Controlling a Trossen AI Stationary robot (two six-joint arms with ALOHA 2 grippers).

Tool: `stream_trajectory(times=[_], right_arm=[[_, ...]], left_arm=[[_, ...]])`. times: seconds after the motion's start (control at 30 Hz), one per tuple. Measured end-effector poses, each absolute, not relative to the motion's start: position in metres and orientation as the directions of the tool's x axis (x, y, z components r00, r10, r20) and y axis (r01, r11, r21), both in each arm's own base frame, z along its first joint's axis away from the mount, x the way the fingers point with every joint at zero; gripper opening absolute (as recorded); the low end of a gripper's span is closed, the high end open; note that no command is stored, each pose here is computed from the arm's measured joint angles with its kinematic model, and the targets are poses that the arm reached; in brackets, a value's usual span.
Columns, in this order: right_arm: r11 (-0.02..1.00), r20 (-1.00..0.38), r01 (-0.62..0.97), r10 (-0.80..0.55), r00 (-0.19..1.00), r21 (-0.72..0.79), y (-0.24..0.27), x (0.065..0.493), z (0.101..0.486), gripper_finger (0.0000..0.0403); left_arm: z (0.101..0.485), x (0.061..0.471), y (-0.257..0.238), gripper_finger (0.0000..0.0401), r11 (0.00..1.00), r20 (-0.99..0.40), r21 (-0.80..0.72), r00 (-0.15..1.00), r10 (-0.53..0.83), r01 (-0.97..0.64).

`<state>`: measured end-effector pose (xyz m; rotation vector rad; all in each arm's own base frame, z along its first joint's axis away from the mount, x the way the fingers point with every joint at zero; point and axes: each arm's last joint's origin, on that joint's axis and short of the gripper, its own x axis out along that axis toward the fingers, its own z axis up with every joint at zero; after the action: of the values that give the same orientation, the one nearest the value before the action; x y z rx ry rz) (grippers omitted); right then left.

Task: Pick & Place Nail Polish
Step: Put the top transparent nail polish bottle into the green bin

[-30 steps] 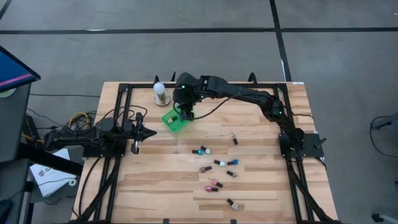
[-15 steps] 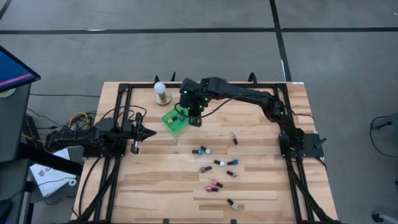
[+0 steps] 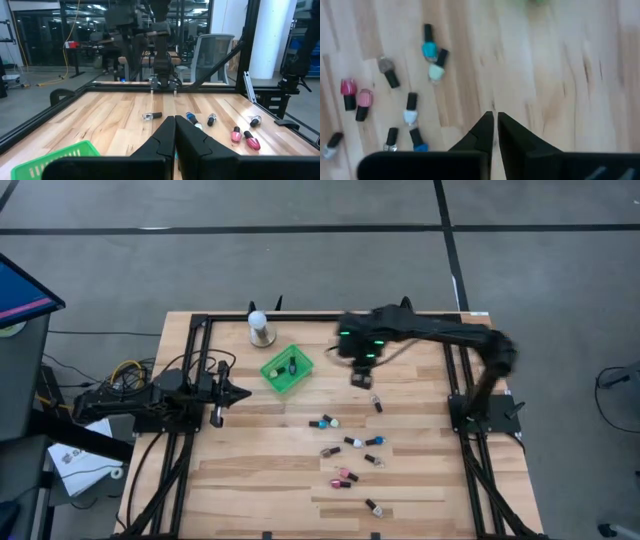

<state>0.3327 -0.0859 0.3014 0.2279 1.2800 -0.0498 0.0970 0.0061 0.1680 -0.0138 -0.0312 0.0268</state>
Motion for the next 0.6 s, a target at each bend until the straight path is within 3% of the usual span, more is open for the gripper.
stream_trajectory(times=[0.23, 0.43, 0.6], right_arm=[[0.81, -0.89, 0.528, -0.018, 0.456, 0.255, -0.062, 0.249, 0.266, 0.0004], [0.769, -0.937, 0.61, -0.041, 0.348, 0.193, -0.038, 0.223, 0.226, 0.0036], [0.758, -0.961, 0.632, -0.026, 0.274, 0.159, -0.026, 0.231, 0.206, 0.0107]], left_arm=[[0.168, 0.097, 0.006, 0.0002, 1.0, 0.031, -0.014, 0.999, 0.026, -0.026], [0.168, 0.097, 0.006, 0.0002, 1.0, 0.031, -0.014, 0.999, 0.026, -0.026], [0.168, 0.097, 0.006, 0.0002, 1.0, 0.031, -0.014, 0.999, 0.026, -0.026]])
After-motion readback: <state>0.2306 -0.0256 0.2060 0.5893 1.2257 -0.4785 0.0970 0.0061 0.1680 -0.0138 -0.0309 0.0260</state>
